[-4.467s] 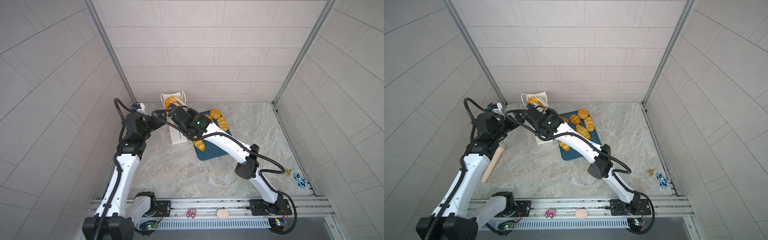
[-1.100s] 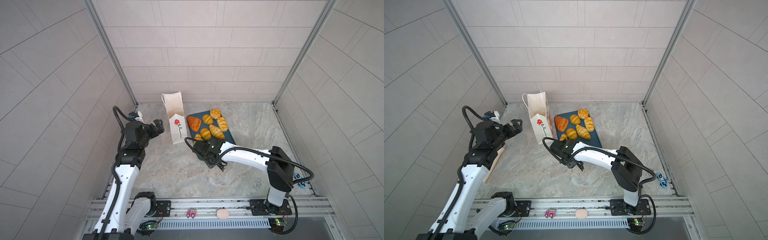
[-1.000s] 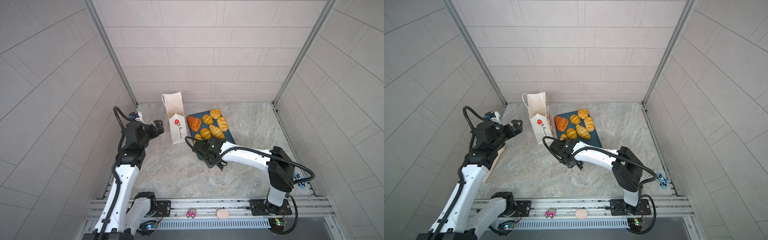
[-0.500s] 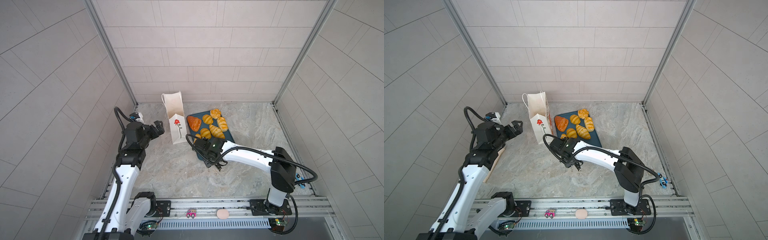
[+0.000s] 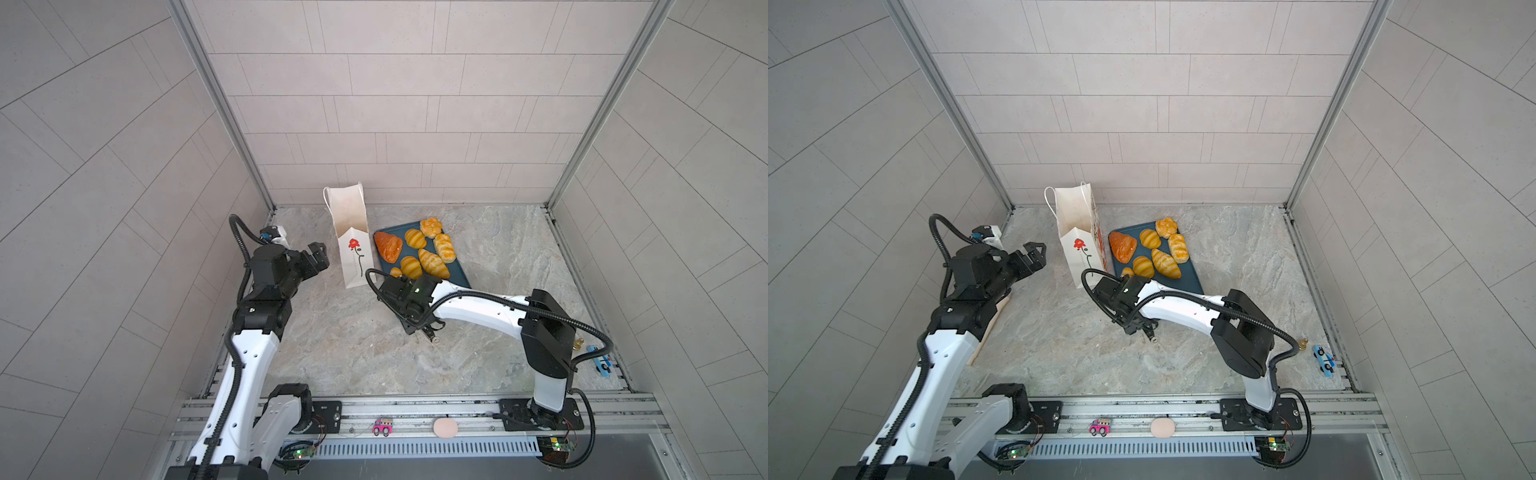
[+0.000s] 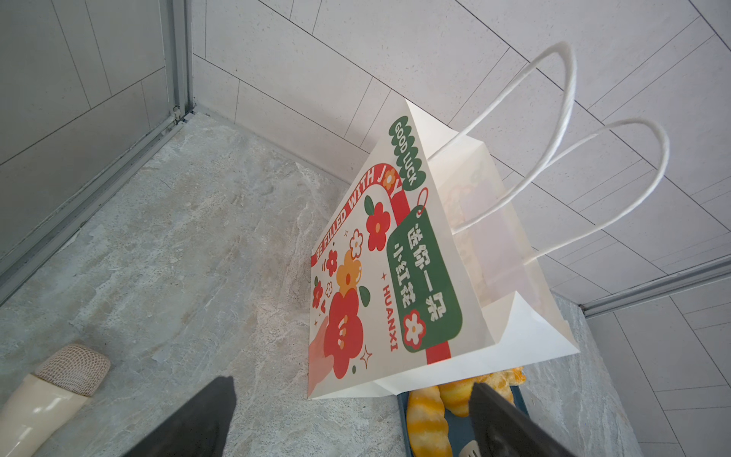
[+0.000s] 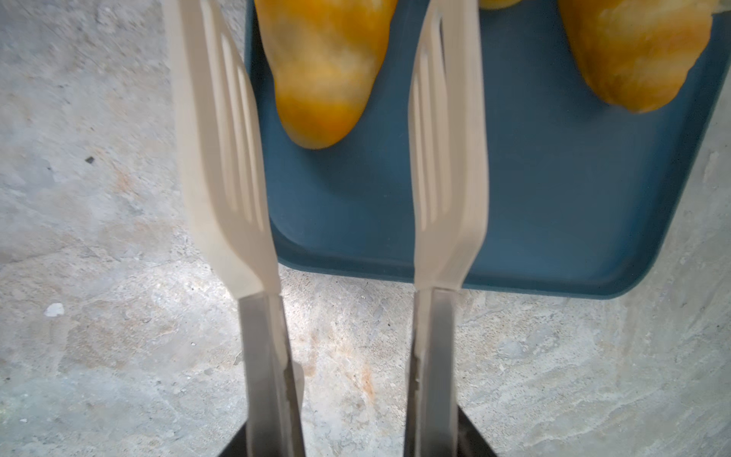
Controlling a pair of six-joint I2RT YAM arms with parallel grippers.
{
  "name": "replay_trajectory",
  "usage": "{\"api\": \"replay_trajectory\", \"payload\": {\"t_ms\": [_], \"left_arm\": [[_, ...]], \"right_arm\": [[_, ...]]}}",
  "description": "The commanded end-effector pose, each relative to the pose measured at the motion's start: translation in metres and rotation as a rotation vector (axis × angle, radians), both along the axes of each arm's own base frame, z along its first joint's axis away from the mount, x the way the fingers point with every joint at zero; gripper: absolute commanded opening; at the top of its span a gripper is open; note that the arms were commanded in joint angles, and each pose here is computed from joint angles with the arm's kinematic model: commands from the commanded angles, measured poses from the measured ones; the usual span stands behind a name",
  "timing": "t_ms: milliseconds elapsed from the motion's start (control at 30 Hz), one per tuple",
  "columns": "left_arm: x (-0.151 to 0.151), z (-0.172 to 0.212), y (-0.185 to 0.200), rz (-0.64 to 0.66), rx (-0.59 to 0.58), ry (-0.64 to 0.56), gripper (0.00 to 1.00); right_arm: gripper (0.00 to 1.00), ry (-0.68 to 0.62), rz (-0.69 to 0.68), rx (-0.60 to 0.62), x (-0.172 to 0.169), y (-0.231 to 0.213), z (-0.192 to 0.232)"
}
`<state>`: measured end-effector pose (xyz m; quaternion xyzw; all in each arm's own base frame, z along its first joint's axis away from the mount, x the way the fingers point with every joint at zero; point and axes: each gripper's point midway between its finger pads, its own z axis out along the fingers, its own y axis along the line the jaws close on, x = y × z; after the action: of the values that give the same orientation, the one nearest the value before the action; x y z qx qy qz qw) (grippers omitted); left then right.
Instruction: Place the fake bread into the paper bag
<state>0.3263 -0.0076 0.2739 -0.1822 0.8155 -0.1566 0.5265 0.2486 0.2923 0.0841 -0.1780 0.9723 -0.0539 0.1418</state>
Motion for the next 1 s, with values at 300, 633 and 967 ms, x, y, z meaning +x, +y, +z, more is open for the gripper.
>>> {"api": "replay_trajectory", "payload": {"t_ms": [300, 633, 967], "left_arm": [[-0.003, 0.003, 0.004, 0.014, 0.013, -0.016, 1.0], [-0.001, 0.002, 0.003, 0.009, 0.006, -0.013, 1.0], [-0.003, -0.001, 0.004, 0.016, 0.009, -0.003, 1.0]], "right_arm": [[0.46, 0.028, 0.038, -0.114, -0.001, -0.034, 0.003], [0.53, 0.007, 0.091, -0.1, 0.005, -0.029, 0.006], [0.55, -0.003, 0.151, -0.119, 0.02, -0.025, 0.005]]}}
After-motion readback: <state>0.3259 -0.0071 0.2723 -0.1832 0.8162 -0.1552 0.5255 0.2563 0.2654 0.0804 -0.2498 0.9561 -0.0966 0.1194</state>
